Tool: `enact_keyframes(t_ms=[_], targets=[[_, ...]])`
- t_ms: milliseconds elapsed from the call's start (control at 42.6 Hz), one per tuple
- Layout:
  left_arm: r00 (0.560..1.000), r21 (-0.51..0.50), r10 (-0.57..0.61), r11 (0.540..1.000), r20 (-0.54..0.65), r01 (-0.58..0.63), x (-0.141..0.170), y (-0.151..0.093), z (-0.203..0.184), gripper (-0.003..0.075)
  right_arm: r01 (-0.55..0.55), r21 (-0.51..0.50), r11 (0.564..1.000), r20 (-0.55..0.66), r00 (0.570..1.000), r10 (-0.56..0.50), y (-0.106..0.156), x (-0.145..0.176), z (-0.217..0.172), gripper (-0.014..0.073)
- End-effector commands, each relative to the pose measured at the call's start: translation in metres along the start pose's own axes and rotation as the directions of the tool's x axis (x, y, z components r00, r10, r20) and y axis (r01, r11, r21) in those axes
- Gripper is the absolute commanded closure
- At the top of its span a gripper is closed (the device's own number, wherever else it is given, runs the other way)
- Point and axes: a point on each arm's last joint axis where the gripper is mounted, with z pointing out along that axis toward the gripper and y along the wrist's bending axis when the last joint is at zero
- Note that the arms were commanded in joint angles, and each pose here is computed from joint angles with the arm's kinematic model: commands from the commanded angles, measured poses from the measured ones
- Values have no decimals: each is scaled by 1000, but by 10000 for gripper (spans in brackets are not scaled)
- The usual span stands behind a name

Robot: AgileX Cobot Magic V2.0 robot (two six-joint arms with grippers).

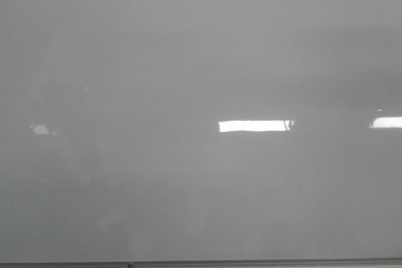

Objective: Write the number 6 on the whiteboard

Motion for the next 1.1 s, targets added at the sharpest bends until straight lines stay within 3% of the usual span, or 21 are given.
enact_keyframes(t_ms=[0, 23, 94, 235, 305, 399, 611, 822, 1080], targets=[[995, -8, -8, 1000, 100, 9, -18, 1, 0, 694, -3, 2, 1000, 72, 997, 3, 0, -16, 1, 580], [995, -9, -8, 1000, 103, 9, -19, 1, 0, 675, -3, 2, 1000, 72, 997, 3, 0, -16, 1, 549], [994, -9, -8, 1000, 108, 9, -18, 1, 0, 519, -3, 2, 1000, 72, 997, 3, 0, -16, 1, 403], [995, -9, -8, 1000, 100, 9, -16, 1, 1, 132, -3, 2, 1000, 72, 997, 3, 0, -16, 1, 114], [995, -9, -8, 1000, 100, 9, -16, 1, 1, 57, -3, 2, 1000, 72, 997, 3, 0, -16, 1, 40], [996, -10, 5, 1000, 85, -4, -15, 1, 2, 49, -3, 2, 1000, 72, 997, 3, 0, -16, 1, 24], [993, -21, 8, 1000, -117, -10, -3, 4, 37, 49, -3, 3, 1000, 76, 997, 3, 0, -17, 1, 24], [919, -135, -140, 986, -368, 96, 25, 19, 88, 49, -3, 3, 1000, 79, 997, 3, 0, -17, 1, 25], [890, -179, -182, 977, -418, 116, 42, 33, 138, 49, -3, 3, 1000, 79, 997, 3, 0, -17, 1, 25]])
